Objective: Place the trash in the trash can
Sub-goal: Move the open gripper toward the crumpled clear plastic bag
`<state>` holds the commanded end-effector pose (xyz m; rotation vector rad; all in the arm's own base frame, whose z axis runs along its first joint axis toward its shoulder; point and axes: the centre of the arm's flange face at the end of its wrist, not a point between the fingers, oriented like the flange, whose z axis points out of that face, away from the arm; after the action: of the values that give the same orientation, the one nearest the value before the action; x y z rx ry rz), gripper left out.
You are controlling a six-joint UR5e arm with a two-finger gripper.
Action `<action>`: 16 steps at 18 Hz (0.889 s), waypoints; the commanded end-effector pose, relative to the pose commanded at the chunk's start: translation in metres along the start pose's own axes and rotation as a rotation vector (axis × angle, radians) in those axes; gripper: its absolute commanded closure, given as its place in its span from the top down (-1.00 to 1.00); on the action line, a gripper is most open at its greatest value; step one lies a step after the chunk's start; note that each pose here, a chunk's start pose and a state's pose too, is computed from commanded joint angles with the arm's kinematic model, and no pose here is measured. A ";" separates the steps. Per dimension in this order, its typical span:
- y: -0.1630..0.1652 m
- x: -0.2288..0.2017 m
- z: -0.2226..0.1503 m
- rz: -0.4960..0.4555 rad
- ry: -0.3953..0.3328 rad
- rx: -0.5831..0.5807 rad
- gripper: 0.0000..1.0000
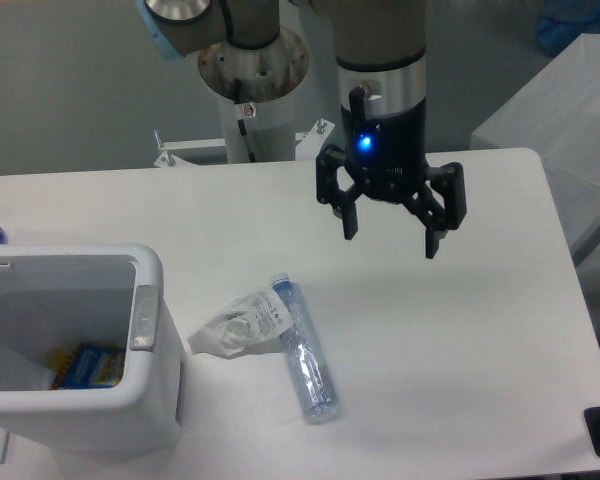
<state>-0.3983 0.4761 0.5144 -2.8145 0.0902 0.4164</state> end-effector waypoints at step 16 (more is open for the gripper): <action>0.023 0.109 0.094 0.189 0.125 -0.047 1.00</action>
<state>-0.3223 0.4797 0.3897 -2.8869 0.3806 0.2866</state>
